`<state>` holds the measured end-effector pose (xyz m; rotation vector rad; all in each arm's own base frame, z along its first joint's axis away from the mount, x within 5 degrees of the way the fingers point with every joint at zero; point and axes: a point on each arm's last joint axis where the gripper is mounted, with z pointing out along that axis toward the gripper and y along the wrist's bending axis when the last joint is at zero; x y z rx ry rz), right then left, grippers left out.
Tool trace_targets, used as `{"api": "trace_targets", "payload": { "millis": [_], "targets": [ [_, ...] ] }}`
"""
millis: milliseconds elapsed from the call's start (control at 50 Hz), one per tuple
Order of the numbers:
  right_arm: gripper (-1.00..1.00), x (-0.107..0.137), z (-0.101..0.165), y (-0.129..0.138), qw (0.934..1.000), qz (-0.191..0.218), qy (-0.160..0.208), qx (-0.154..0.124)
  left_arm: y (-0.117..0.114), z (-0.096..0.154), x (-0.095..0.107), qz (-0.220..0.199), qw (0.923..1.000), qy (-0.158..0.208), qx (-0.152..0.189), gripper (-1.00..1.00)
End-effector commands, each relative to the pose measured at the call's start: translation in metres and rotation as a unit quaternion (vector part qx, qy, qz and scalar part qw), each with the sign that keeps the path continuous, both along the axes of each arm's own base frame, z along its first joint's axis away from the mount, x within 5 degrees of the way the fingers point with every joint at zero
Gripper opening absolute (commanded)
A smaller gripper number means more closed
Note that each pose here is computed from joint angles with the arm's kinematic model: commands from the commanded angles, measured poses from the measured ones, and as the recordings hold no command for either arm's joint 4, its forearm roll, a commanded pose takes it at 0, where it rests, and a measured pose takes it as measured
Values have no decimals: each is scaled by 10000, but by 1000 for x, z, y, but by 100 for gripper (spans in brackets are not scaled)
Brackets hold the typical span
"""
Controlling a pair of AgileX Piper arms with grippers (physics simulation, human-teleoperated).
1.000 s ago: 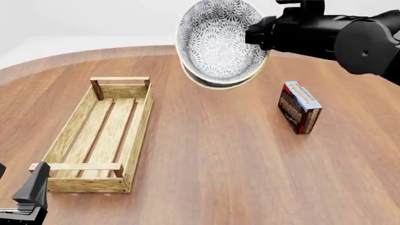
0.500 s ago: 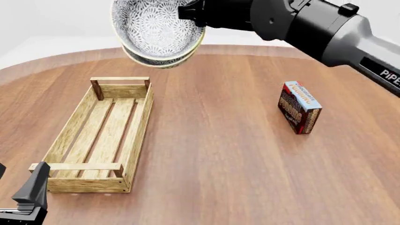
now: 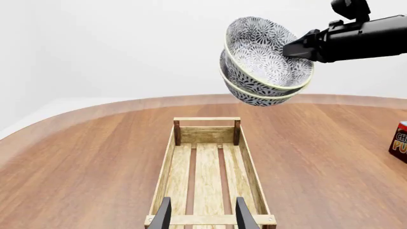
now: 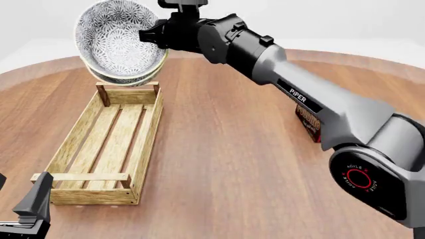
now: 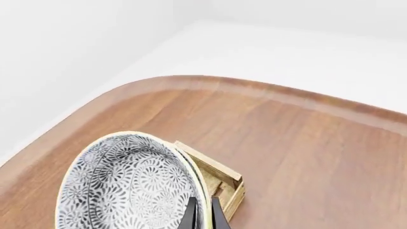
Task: Stack the left bowl on the right bowl and place them in the tray.
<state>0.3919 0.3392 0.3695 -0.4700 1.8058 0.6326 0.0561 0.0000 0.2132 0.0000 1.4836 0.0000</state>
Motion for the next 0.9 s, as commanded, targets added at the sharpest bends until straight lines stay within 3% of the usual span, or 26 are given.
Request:
{"api": "trace_targets", "payload": {
  "millis": [20,420,900],
  "targets": [
    [-100,4,-8,30,9993,142,124,324,0,0,0,0,10000,0,0,100],
    [-100,7,-48,55,9980,223,309,512,0,0,0,0,10000,0,0,100],
    [-100,0,-92,78,9966,366,527,508,0,0,0,0,10000,0,0,100]
  ]
}}
